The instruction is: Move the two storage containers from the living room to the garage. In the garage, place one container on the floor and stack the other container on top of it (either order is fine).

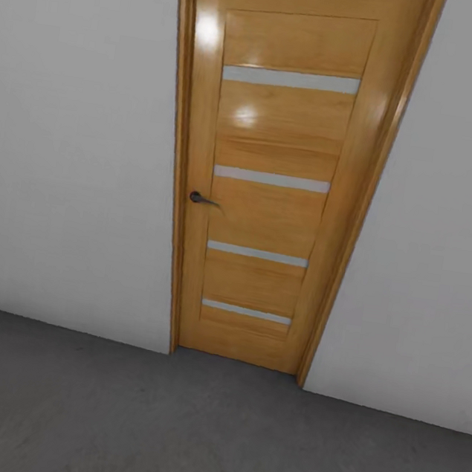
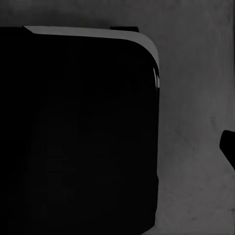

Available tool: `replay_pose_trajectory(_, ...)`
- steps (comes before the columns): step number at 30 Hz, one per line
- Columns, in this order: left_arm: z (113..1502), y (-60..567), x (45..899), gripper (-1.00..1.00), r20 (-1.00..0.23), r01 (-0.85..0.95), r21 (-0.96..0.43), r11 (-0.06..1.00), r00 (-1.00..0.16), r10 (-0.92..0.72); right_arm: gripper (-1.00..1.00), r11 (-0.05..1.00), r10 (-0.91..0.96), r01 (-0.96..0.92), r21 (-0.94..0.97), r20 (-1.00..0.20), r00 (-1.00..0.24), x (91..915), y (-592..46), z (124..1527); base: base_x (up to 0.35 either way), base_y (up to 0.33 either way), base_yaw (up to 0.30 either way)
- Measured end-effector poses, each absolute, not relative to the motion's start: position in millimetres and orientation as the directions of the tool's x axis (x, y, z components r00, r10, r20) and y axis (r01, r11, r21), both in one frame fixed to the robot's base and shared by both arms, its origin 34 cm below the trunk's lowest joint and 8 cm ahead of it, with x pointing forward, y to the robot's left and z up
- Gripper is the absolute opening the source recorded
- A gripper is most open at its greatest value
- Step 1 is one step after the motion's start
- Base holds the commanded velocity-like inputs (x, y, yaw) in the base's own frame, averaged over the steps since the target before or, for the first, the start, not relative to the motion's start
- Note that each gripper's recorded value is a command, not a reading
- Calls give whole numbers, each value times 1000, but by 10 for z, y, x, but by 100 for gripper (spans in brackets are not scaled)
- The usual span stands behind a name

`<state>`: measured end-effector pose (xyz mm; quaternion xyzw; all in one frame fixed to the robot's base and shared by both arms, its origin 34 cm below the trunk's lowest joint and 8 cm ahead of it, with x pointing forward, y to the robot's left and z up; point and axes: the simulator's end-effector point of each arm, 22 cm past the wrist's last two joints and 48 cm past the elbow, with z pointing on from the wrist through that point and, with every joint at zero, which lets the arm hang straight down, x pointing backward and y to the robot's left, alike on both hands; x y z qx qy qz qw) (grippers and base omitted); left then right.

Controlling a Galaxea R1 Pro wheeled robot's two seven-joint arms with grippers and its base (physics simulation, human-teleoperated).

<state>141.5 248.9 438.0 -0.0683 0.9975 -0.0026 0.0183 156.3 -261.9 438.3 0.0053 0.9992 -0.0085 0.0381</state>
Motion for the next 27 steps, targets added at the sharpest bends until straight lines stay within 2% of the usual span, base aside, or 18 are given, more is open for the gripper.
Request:
replay_pose_trajectory(13, 4380, 2491, 1414, 100, -36, -136, -7, 991, -990, -136, 100, 1000, 10, 11, -17, -77, -997, 1566, -2619, 4383, 321, 0, -268)
replay_pose_trajectory(18, 4379, 2492, 1415, 100, -36, -137, -6, 991, -990, -137, 100, 1000, 6, 7, -16, -75, -997, 1563, -2618, 4382, 263, 48, -64)
replay_pose_trajectory(27, 4379, 2492, 1417, 100, -36, -136, -6, 991, -990, -136, 100, 1000, 1, 2, -16, -75, -997, 1565, -2617, 4382, 48, 14, -8)
